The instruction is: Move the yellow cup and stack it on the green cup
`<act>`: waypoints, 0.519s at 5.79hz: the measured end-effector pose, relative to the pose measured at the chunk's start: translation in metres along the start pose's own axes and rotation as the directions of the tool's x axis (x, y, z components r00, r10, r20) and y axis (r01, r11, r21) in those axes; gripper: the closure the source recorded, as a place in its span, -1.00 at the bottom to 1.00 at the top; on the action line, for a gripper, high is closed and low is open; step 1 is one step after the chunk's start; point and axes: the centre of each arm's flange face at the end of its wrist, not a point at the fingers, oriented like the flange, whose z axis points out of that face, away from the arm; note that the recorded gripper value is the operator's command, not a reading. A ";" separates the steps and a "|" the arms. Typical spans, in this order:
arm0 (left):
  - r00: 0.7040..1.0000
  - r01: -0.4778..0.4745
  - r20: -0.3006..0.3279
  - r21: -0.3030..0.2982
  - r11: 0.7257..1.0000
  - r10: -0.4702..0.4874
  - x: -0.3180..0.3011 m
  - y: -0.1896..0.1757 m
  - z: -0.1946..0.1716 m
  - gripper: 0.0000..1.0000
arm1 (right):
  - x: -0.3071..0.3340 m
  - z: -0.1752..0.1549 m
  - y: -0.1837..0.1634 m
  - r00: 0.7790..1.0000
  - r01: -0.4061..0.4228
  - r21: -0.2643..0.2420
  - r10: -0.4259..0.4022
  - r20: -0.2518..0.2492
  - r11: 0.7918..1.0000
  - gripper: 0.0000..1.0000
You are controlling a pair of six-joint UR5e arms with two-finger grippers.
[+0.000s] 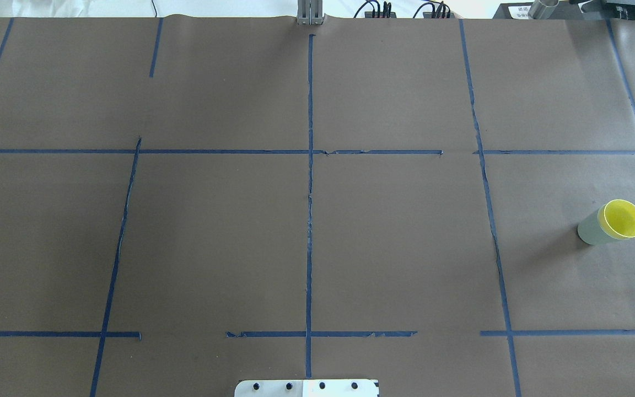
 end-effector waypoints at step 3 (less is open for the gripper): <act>0.994 0.109 0.000 -0.081 0.991 -0.109 -0.049 0.088 0.050 -1.00 | 0.000 -0.001 -0.007 0.999 -0.036 0.012 0.036 0.000 0.999 -1.00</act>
